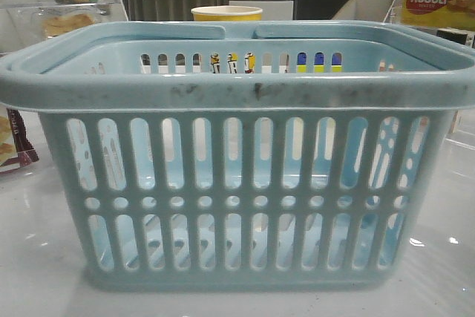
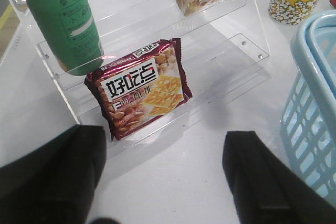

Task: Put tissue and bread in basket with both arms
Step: 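Carry the tissue box over the basket and open the right gripper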

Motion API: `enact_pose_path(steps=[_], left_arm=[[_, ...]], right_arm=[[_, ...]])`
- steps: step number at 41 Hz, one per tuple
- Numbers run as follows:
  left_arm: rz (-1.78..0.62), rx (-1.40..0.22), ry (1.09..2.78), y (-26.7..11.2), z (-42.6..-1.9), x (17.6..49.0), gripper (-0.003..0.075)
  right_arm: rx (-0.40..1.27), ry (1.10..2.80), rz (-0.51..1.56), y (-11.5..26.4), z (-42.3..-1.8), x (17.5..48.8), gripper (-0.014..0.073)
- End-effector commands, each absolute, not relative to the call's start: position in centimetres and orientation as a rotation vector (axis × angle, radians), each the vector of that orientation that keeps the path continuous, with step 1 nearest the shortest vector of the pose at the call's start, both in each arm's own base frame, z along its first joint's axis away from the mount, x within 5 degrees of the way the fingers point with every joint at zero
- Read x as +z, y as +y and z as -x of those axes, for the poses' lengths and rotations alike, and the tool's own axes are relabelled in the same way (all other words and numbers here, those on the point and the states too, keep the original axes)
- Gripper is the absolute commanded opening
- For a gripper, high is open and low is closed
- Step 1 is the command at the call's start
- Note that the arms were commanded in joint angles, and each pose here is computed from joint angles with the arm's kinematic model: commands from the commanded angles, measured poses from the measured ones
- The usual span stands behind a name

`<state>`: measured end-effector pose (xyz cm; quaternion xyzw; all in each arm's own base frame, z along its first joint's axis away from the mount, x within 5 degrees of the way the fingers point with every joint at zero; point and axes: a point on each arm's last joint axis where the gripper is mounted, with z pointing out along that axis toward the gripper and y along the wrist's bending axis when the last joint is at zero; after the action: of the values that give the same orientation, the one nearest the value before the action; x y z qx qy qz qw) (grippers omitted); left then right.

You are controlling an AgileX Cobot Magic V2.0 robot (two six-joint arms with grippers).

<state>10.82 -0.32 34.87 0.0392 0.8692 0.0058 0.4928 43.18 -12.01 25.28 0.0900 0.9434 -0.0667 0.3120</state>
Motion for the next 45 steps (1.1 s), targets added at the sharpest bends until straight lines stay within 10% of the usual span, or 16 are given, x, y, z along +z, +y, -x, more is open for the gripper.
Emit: enact_pose_path(steps=[1,29,45], left_arm=[[-0.085,0.004,2.014,-0.4,-11.2,36.2,0.0529],[-0.085,0.004,2.014,-0.4,-11.2,36.2,0.0529],[-0.085,0.004,2.014,-0.4,-11.2,36.2,0.0529]], right_arm=[[-0.216,2.338,-0.212,-12.2,-42.9,29.8,0.0228],[-0.002,2.054,-0.034,-3.0,-34.0,44.0,0.0195],[0.286,1.969,0.341,8.4,-27.1,45.1,0.0195]])
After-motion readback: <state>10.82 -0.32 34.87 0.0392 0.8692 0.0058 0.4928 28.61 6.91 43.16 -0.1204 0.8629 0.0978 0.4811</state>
